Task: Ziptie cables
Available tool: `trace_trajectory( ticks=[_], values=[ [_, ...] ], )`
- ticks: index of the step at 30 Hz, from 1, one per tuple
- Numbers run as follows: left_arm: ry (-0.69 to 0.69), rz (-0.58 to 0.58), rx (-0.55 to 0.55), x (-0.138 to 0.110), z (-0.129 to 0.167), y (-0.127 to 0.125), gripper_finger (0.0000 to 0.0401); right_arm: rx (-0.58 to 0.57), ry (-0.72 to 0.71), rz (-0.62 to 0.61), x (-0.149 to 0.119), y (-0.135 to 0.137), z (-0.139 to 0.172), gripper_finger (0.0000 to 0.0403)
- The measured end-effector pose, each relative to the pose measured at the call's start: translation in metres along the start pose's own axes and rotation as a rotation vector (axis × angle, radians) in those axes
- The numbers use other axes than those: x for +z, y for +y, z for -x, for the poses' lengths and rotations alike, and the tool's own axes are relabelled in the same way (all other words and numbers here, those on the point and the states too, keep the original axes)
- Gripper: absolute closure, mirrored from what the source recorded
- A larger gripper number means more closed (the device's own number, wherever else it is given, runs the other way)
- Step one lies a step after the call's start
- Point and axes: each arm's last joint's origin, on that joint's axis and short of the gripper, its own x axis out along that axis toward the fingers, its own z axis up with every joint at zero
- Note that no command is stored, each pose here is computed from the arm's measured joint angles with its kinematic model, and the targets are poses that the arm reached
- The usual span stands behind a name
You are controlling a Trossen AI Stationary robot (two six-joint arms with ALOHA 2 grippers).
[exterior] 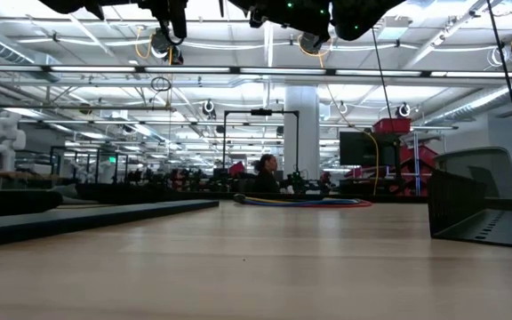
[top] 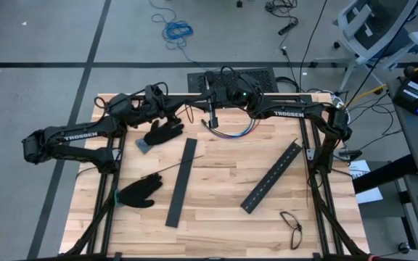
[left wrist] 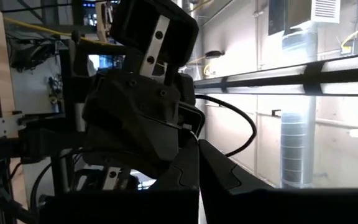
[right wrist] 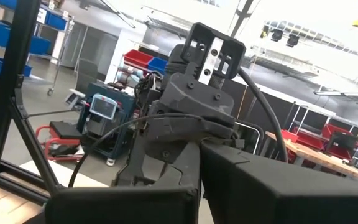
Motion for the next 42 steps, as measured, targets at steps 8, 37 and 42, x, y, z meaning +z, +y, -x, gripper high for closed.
trace_trajectory(
  ticks=[8, 37, 42],
  values=[
    [0.021, -0.004, -0.005, -0.0005, 0.0001, -0.0005, 0.0401, 0.002, -0.001, -0.005, 0.0001, 0.0003, -0.0002, 0.0403],
    [0.065, 0.001, -0.04, -0.0018, 0.0002, -0.0041, 0.0289, 0.001, 0.0, -0.005, 0.0001, -0.0005, 0.0004, 0.0403],
    [0.099, 0.031, -0.06, -0.0046, 0.0001, -0.0058, 0.0289, -0.008, -0.009, 0.008, 0.0021, -0.001, 0.0006, 0.0403]
  ],
)
